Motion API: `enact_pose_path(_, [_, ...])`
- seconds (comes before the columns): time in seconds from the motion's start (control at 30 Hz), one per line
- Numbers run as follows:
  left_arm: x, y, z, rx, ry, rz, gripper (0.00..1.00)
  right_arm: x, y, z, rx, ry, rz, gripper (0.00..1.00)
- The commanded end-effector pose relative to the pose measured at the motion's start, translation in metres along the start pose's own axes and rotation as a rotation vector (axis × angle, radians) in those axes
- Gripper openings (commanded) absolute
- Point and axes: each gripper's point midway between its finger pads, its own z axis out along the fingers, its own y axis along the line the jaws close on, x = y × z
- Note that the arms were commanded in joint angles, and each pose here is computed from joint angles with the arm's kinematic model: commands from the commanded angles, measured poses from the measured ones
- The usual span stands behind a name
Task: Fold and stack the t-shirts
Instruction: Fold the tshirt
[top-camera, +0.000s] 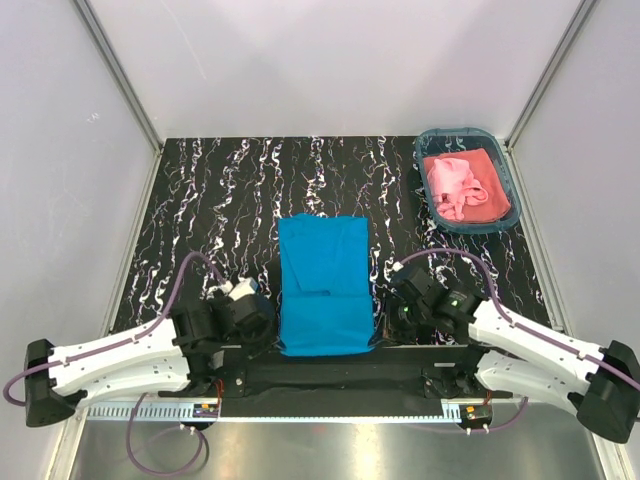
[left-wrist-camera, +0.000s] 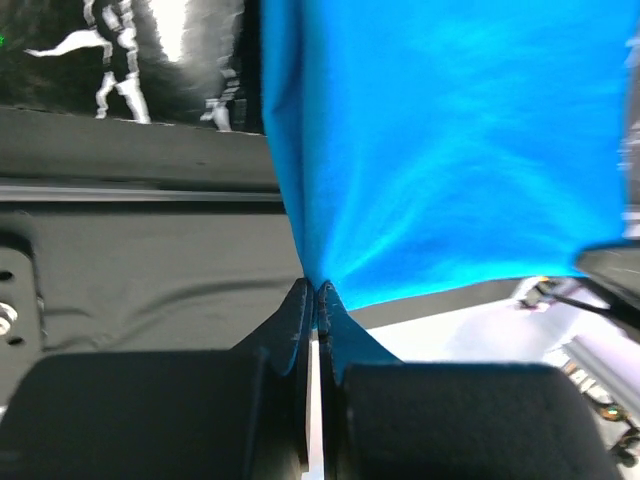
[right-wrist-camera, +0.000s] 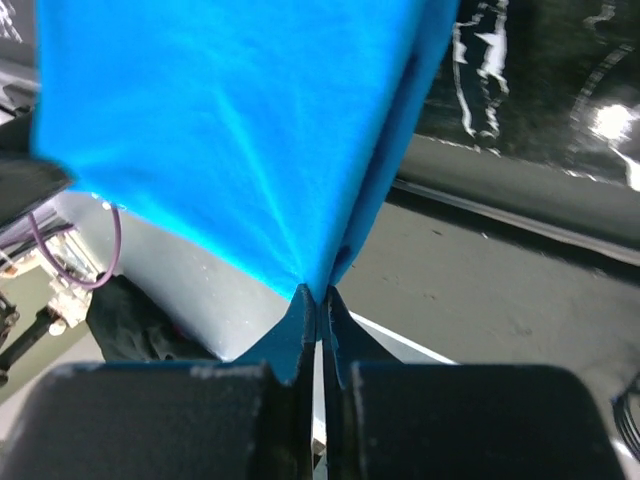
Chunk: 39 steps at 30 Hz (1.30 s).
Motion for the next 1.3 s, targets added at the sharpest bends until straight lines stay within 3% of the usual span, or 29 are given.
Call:
enact_pose_path(0.0, [-0.023, -0.027, -0.033, 0.05, -0.107, -0.023, 0.0, -0.015, 0.022, -0.025, -0.006, -0.083, -0.007, 0.0])
enact_pose_path(0.13, [-0.036, -0.04, -0.055, 0.067, -0.162, -0.006, 0.0, -0.026, 0.035, -0.034, 0.017, -0.117, -0.03, 0.0])
enact_pose_path(0.33, [-0.062, -0.056, -0.056, 0.038, -0.184, 0.027, 0.0, -0.05, 0.058, -0.037, 0.045, -0.14, -0.08, 0.0])
enact_pose_path(0.57, [-0.11, -0.077, -0.056, 0.005, -0.211, 0.076, 0.0, -0.107, 0.065, -0.048, 0.031, -0.176, -0.066, 0.0])
enact_pose_path(1.03, [-0.224, -0.121, -0.04, -0.041, -0.259, 0.153, 0.0, -0.205, 0.086, -0.044, -0.003, -0.175, -0.069, 0.0])
enact_pose_path(1.27, [-0.251, -0.136, -0.011, -0.024, -0.185, 0.172, 0.0, -0.247, 0.079, -0.035, -0.021, -0.165, -0.042, 0.0])
